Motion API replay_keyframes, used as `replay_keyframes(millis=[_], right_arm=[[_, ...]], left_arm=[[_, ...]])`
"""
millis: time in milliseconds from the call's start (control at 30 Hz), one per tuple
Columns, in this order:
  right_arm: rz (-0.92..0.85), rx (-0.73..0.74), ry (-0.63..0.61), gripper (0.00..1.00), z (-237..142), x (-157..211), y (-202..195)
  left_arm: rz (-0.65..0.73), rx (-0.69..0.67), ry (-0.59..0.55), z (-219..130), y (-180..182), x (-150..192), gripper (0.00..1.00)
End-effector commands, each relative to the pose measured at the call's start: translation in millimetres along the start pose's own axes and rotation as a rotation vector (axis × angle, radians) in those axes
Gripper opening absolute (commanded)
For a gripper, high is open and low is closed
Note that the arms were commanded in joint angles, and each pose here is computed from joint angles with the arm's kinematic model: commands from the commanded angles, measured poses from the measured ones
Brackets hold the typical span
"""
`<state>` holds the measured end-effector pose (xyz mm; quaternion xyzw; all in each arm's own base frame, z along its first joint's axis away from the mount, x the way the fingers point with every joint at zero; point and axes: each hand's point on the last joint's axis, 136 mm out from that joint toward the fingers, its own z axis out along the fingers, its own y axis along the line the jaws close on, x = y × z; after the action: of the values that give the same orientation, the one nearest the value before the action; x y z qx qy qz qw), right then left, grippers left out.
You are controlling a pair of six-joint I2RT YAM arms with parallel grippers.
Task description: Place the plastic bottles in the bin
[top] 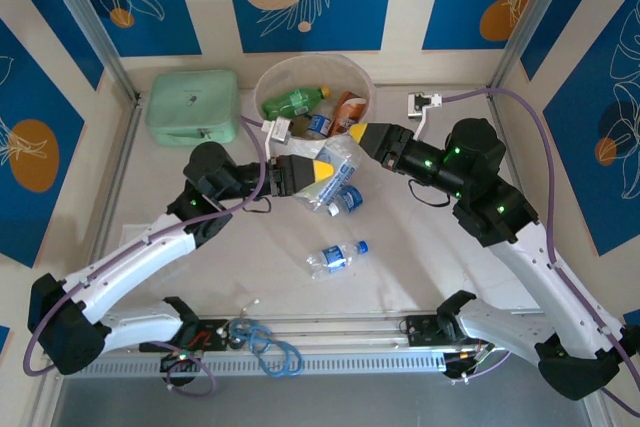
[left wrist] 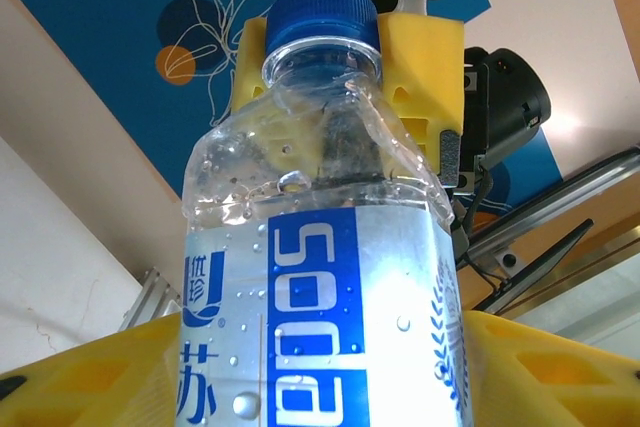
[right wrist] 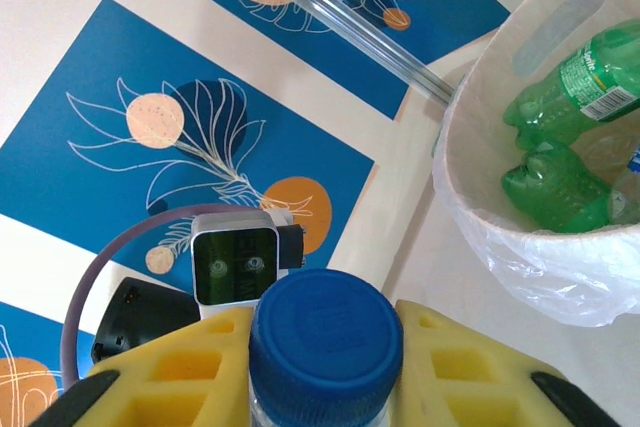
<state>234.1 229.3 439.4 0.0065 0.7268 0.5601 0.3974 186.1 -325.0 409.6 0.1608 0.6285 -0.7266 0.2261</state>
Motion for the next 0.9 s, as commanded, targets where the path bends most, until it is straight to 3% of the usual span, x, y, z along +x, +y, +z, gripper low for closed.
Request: replay_keyframes(millis=[0, 167, 233, 333, 467, 633, 733, 867], right_arm=[[-0.003, 0.025, -0.025, 0.38, -8, -5, 2], [0.049, 0.278, -0.105, 0.65, -30, -20, -37], [0.095, 0.404, -0.139, 0.7, -47, -25, -61], [0.163, 0.504, -0.154, 0.71, -68, -25, -87], [0.204, 0.558, -0.149, 0.68, -82, -14, -106], [0.234, 0.583, -0.131, 0.66, -88, 1, -119], [0.242, 0.598, -0.129, 0.65, -93, 7, -124], [0.244, 0.613, -0.13, 0.65, -98, 10, -128]], left_arm=[[0.008, -0.004, -0.036, -5, 4, -10, 0.59], [0.008, -0.026, -0.051, -13, 7, -20, 0.57], [0.023, -0.062, -0.067, -20, 9, -31, 0.57], [0.087, -0.202, -0.091, -37, 17, -58, 0.58], [0.29, -0.551, -0.111, -62, 28, -103, 0.59], [0.521, -0.839, -0.071, -75, 42, -151, 0.59], [0.591, -0.922, -0.027, -76, 57, -166, 0.59], [0.623, -0.914, 0.078, -65, 77, -165, 0.59]])
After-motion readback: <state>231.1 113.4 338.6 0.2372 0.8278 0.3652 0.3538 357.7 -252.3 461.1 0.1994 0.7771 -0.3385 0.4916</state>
